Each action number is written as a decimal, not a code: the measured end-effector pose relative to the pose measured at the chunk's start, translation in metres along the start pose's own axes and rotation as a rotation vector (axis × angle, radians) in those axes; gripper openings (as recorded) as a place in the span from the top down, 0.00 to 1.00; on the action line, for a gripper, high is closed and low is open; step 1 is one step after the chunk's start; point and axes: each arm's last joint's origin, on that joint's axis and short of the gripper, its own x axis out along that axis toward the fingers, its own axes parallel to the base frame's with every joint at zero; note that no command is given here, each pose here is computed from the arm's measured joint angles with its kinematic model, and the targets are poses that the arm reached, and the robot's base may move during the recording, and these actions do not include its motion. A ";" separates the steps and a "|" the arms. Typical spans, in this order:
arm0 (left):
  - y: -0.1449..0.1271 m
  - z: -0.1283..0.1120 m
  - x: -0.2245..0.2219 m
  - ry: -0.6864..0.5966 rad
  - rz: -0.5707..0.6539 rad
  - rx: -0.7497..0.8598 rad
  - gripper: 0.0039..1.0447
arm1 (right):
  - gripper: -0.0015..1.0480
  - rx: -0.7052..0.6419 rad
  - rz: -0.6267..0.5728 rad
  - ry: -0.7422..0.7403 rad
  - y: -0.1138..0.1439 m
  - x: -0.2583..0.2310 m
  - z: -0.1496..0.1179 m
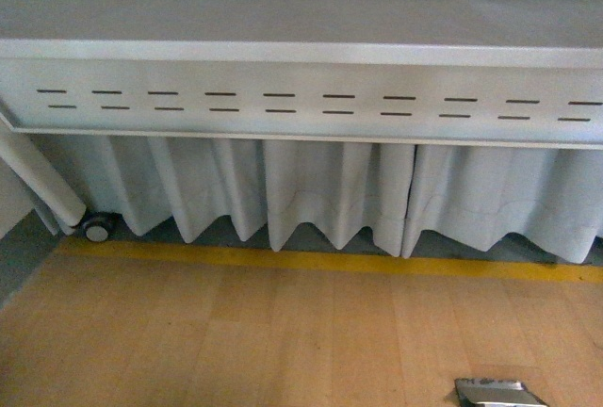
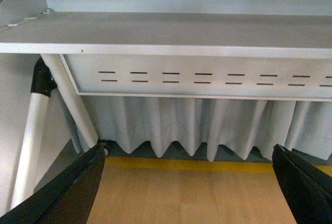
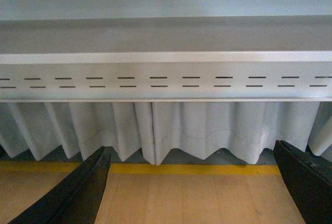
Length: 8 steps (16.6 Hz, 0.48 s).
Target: Open oven
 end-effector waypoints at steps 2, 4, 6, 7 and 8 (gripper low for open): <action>0.000 0.000 0.000 0.000 0.000 0.000 0.06 | 0.06 0.000 0.000 0.000 0.000 0.000 0.000; 0.000 0.000 0.000 0.000 0.000 0.000 0.06 | 0.06 0.000 0.000 0.000 0.000 0.000 0.000; 0.000 0.000 0.000 0.000 0.000 0.000 0.06 | 0.06 0.000 0.000 0.000 0.000 0.000 0.000; 0.000 0.000 0.000 0.000 0.000 0.000 0.06 | 0.06 0.000 0.000 0.000 0.000 0.000 0.000; 0.000 0.000 0.000 0.000 0.000 0.000 0.06 | 0.06 0.000 0.000 0.000 0.000 0.000 0.000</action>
